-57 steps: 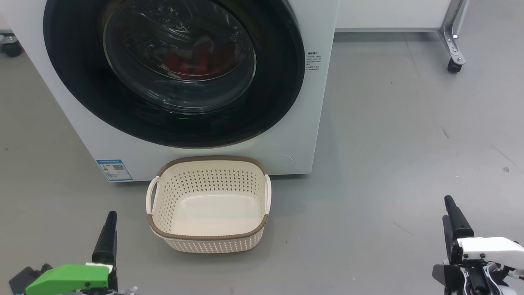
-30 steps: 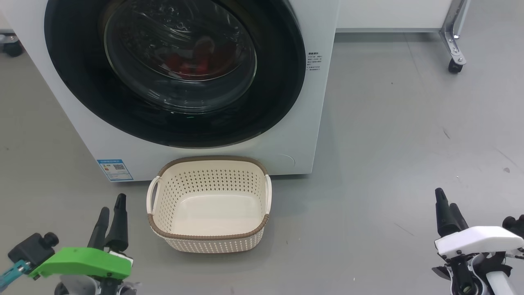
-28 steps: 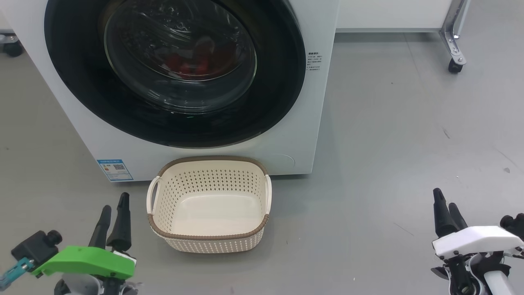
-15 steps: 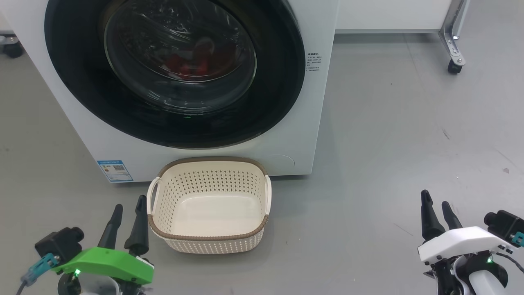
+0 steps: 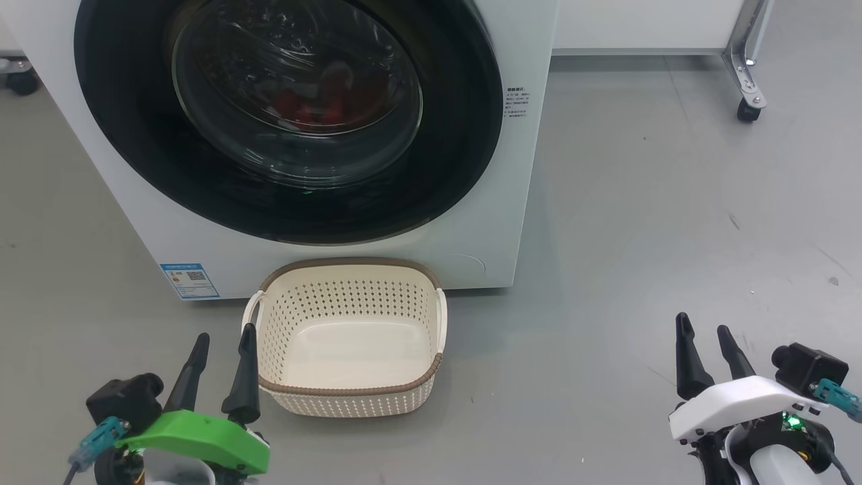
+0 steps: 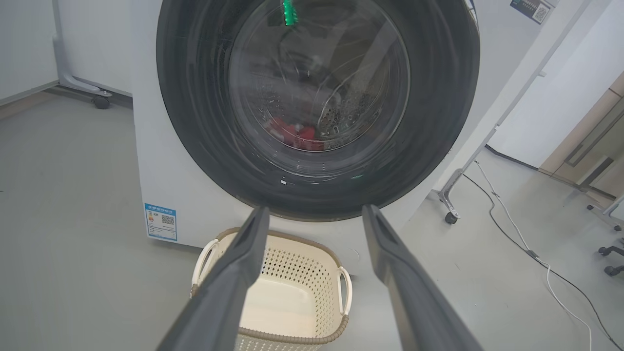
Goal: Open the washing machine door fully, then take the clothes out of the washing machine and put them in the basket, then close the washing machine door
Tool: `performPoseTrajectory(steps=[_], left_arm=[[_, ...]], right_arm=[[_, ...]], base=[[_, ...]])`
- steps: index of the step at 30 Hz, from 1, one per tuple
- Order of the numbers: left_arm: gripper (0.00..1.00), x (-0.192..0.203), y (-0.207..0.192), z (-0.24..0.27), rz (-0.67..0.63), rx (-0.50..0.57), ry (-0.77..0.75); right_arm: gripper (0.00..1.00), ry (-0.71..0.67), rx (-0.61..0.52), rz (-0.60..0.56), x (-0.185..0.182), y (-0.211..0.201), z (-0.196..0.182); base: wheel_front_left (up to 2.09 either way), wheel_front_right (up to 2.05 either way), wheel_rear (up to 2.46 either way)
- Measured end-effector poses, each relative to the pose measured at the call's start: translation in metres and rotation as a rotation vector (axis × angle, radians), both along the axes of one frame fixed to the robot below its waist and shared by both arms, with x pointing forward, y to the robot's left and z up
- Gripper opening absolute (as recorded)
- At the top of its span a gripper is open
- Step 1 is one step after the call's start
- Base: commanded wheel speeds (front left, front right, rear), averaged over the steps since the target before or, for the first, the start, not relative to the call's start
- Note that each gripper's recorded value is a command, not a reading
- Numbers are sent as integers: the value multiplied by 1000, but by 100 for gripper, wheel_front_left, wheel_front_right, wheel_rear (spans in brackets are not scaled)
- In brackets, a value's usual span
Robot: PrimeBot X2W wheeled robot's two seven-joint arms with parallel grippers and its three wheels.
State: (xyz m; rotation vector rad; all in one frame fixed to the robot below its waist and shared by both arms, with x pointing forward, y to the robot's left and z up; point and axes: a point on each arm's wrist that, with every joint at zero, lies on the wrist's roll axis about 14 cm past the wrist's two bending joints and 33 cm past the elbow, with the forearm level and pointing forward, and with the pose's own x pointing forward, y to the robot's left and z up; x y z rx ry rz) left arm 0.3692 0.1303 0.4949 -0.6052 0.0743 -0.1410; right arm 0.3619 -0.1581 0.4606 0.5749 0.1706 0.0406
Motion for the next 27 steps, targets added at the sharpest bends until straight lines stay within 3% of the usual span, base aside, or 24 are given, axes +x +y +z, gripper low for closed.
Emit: performPoseTrajectory(steps=[27], left_arm=[[100,-3,-16,6,-19,227,-96]], right_arm=[[100,-119,-277,71,-1,21,14]], base=[[0,0,0]])
